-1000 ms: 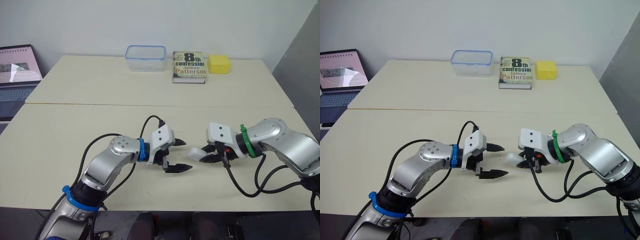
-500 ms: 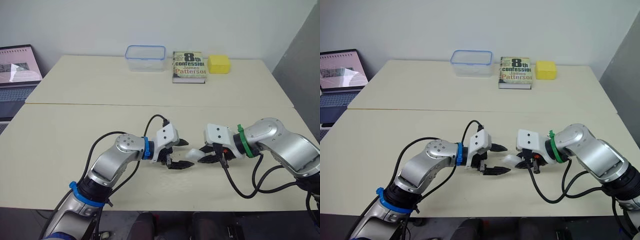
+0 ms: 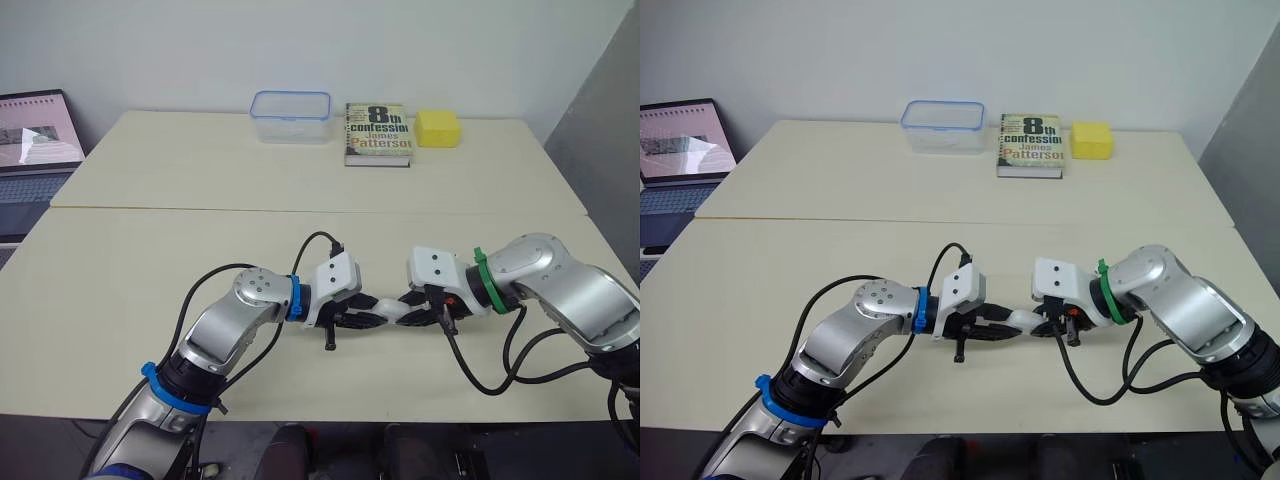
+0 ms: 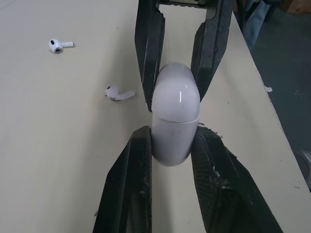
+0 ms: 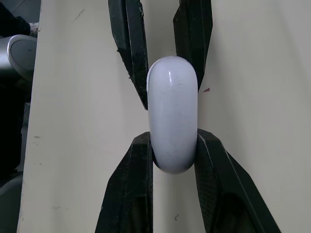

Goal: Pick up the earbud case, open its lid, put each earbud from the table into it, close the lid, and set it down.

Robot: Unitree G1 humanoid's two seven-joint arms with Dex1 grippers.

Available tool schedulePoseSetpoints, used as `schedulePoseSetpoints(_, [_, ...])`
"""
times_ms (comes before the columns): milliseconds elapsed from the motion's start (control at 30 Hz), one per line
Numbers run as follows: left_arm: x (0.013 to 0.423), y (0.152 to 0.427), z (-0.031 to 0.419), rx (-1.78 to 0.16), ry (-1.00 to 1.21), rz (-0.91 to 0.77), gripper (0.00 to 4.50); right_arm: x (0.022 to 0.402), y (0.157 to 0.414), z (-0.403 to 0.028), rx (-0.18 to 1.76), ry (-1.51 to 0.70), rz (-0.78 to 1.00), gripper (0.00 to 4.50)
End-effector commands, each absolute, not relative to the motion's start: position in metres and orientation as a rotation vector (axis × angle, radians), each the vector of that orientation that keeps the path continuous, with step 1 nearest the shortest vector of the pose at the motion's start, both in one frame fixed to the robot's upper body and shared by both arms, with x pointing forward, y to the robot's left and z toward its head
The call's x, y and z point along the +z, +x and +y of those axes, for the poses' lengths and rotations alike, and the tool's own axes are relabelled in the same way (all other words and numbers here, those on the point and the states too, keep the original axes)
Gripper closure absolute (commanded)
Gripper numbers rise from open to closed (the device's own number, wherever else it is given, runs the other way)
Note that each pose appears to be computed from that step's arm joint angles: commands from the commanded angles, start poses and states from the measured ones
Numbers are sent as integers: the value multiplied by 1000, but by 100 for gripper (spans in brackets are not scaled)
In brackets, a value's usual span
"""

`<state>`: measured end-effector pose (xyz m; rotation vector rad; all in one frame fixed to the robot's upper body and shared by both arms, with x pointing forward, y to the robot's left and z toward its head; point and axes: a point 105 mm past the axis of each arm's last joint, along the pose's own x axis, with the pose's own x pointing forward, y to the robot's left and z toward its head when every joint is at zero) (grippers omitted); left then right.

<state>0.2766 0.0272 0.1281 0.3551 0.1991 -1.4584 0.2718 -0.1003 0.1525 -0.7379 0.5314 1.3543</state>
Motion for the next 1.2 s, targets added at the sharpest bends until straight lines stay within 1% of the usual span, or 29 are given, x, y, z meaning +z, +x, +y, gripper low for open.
schedulePoseSetpoints(33, [132, 274, 22, -1470, 360, 172, 373, 173, 270, -90, 1384, -772, 441, 374])
schedulePoseSetpoints(467, [130, 271, 22, -1490, 337, 175, 373, 172, 264, -90, 1404, -782, 452, 374])
schedulePoseSetpoints(533, [130, 271, 23, -1489, 332, 175, 373, 171, 264, -93, 1402, -794, 457, 301])
schedulePoseSetpoints(600, [130, 272, 24, -1485, 328, 176, 373, 170, 263, -96, 1405, -812, 466, 241])
schedulePoseSetpoints(700, [127, 274, 30, -1464, 315, 190, 373, 174, 267, -106, 1373, -832, 480, 126])
schedulePoseSetpoints(767, [126, 276, 35, -1449, 286, 194, 373, 178, 268, -116, 1349, -849, 485, 60])
schedulePoseSetpoints(833, [128, 277, 40, -1439, 241, 177, 373, 184, 269, -127, 1326, -874, 483, 56])
schedulePoseSetpoints(900, [132, 276, 46, -1441, 141, 135, 373, 192, 270, -137, 1317, -928, 431, 56])
schedulePoseSetpoints(933, [134, 276, 50, -1434, 80, 115, 373, 196, 270, -140, 1311, -942, 393, 56])
schedulePoseSetpoints(1000, [135, 273, 56, -1429, -5, 80, 373, 209, 273, -136, 1294, -929, 258, 56])
schedulePoseSetpoints(1067, [132, 269, 61, -1427, -29, 60, 373, 213, 271, -133, 1285, -908, 195, 56])
schedulePoseSetpoints(1200, [133, 269, 59, -1407, -30, 29, 373, 208, 260, -117, 1336, -885, 131, 56])
